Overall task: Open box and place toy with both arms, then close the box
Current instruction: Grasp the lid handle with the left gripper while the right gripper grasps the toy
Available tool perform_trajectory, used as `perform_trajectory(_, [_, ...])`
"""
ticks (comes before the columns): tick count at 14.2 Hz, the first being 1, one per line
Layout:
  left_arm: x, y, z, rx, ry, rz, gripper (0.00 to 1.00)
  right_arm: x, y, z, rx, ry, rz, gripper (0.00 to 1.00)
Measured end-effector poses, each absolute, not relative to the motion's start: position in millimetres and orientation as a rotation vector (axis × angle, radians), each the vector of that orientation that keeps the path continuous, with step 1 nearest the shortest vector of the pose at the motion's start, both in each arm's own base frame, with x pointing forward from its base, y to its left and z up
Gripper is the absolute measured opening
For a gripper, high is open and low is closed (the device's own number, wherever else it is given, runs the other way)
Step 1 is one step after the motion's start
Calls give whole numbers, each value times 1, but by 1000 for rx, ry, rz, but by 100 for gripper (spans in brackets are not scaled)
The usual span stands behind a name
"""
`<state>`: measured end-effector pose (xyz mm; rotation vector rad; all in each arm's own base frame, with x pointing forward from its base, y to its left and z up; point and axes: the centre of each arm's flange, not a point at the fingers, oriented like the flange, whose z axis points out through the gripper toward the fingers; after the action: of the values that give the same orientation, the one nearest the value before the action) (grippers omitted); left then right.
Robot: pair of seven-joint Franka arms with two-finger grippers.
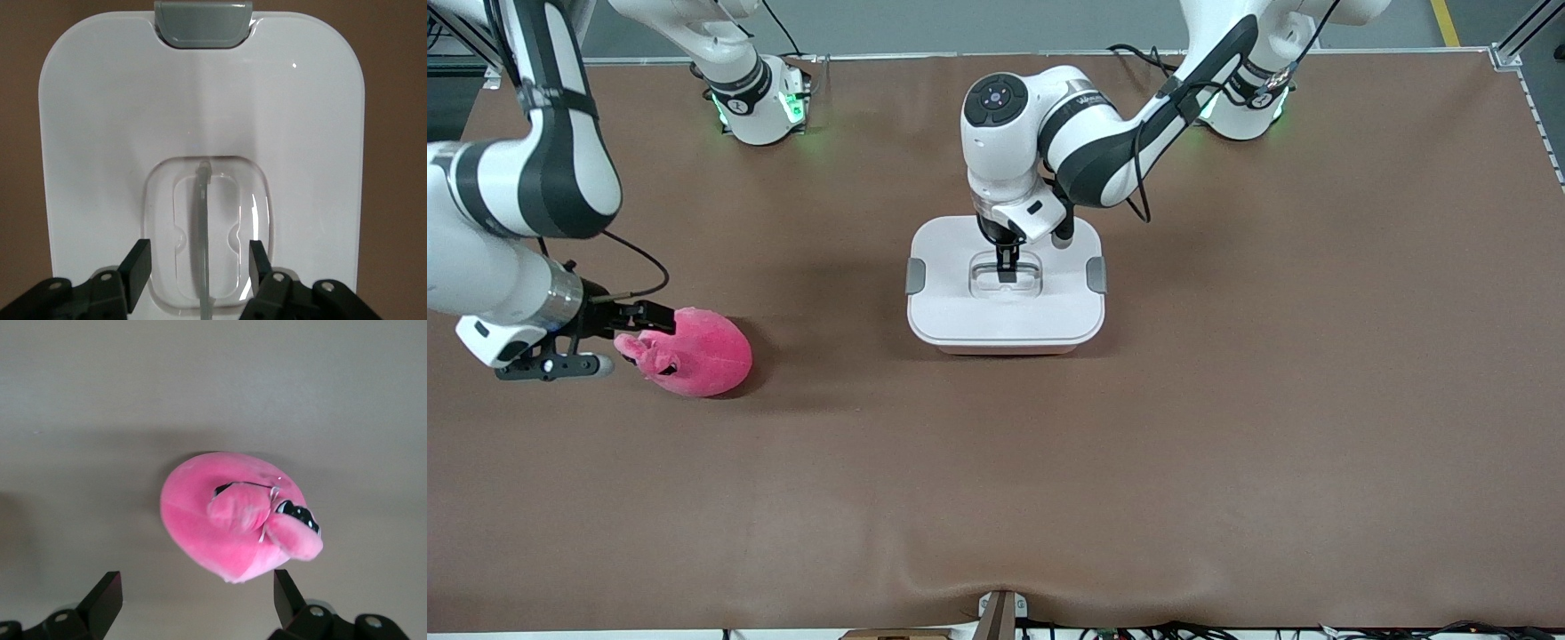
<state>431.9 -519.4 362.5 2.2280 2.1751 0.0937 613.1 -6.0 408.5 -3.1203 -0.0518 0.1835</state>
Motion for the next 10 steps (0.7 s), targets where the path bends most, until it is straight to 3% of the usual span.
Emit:
perform_trajectory(3, [431, -522, 357, 2229, 2175, 83, 62, 622, -19, 384, -3125, -21, 166, 100])
perform_trajectory(5, [429, -524, 353, 2235, 2174, 79, 56, 625, -21, 377, -3126, -14, 153, 94])
perform_trajectory(8, [427, -526, 351, 2241, 2170, 76, 44, 626, -21, 368, -3125, -8, 169, 64])
perform_trajectory(9, [427, -526, 351, 2241, 2169, 76, 37, 627, -21, 365, -3125, -7, 177, 64])
perform_trajectory(10, [427, -526, 351, 2239, 2171, 76, 36, 627, -21, 362, -3124, -5, 185, 58])
